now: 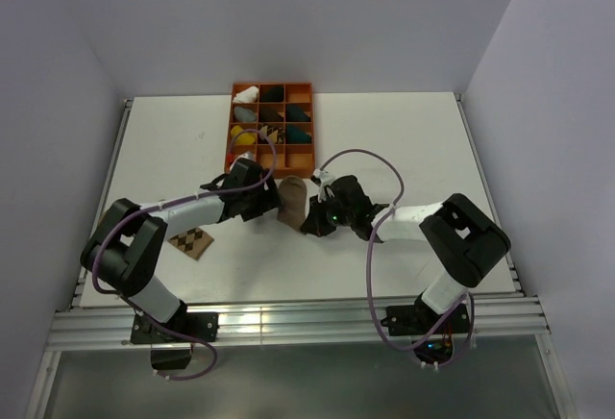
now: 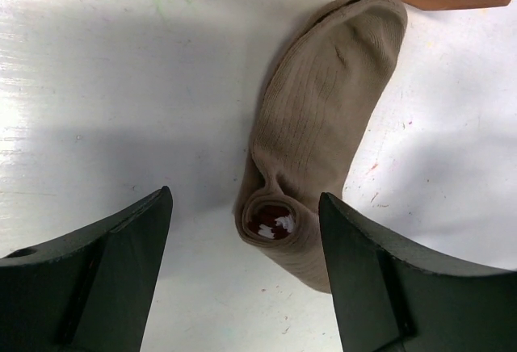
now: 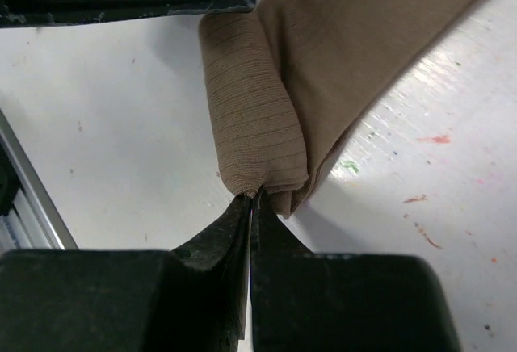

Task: Roll the socks
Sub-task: Roll the sock at the center of the board.

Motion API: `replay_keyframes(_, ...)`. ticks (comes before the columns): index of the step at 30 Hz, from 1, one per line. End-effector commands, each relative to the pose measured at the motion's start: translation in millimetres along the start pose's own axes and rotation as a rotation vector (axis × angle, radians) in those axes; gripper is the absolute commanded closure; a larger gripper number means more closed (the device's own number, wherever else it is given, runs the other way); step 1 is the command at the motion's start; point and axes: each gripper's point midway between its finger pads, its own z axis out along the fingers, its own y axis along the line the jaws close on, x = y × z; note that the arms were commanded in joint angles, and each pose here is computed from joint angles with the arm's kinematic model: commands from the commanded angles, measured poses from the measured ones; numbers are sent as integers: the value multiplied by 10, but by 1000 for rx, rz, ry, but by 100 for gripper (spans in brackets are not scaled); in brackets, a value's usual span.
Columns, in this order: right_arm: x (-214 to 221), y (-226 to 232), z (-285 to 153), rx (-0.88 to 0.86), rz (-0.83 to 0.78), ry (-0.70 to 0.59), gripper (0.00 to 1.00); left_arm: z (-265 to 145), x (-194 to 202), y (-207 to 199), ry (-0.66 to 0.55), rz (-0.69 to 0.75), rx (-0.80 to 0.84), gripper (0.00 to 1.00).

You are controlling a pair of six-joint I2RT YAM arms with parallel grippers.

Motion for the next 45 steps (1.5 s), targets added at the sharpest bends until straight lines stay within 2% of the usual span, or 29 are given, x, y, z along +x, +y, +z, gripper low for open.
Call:
replay_keyframes(1,-146,136,46,-61,-34,-5,100,24,-99,-106,-35,-13,35,22)
replay_keyframes(13,-106,143,57,-78,-97,52,100,309,-332,-233,-26,99,23,37)
replay_keyframes(17,-141,185,47,-92,-111,69,100,426,-357,-281,-19,159,38,49)
replay_keyframes(19,-174,214,46,-102,-115,68,100,487,-304,-260,0,175,40,51)
replay_keyframes(23,-197,271,40,-126,-99,72,100,542,-199,-282,34,224,81,67)
replay_keyframes(28,-196,290,52,-169,-22,92,100,549,-63,-389,49,323,124,74)
replay_keyframes(35,-91,50,73,-180,94,128,100,511,34,-495,29,381,185,79)
replay_keyframes(45,-63,-107,125,-169,172,159,100,517,64,-518,23,402,186,75)
